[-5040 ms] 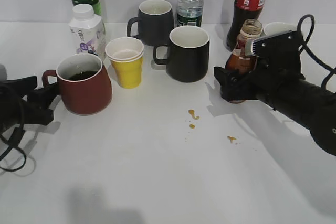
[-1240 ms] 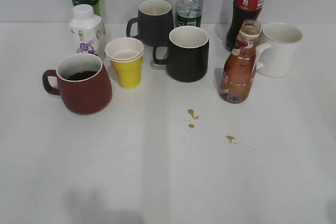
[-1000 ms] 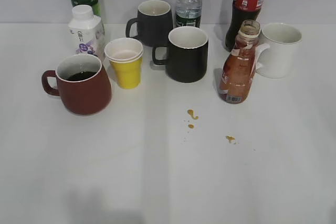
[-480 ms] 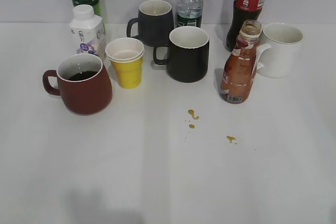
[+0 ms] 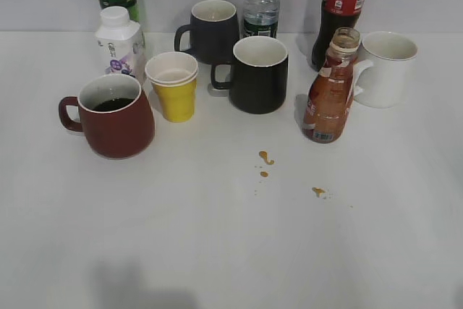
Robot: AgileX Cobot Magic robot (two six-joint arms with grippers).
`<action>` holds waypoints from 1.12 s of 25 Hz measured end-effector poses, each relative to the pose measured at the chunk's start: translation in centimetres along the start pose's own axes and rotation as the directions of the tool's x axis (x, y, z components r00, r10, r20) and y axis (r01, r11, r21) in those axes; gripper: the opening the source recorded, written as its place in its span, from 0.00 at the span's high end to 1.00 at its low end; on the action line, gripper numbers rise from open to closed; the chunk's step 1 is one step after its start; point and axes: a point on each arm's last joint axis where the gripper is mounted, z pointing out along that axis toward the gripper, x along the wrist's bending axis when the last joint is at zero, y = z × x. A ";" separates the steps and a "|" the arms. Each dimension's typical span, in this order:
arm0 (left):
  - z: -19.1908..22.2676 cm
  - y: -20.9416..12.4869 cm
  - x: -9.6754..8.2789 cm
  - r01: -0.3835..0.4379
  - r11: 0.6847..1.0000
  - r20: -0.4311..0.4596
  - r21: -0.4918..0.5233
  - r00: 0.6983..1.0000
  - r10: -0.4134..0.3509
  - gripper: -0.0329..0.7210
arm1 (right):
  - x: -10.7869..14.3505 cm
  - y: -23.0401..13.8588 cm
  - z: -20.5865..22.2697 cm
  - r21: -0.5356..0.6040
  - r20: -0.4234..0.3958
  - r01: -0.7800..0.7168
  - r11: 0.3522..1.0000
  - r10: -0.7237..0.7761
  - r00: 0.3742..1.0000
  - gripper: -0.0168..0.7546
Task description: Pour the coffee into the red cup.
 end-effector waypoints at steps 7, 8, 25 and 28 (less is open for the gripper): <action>0.0 0.0 0.0 0.000 1.000 0.000 0.000 1.000 0.000 0.64 | 0.0 0.0 0.0 0.001 0.000 0.000 1.000 0.000 1.000 0.22; 0.0 0.0 0.0 0.000 1.000 0.000 0.000 1.000 0.000 0.64 | 0.0 0.0 0.0 0.001 0.000 0.000 1.000 0.000 1.000 0.22; 0.0 0.0 0.0 0.000 1.000 0.000 0.000 1.000 0.000 0.64 | 0.0 0.0 0.0 -0.001 0.000 0.000 1.000 0.000 1.000 0.22; 0.0 0.0 0.0 0.000 1.000 0.000 0.000 1.000 0.000 0.64 | 0.0 0.0 0.0 -0.001 0.000 0.000 1.000 0.000 1.000 0.22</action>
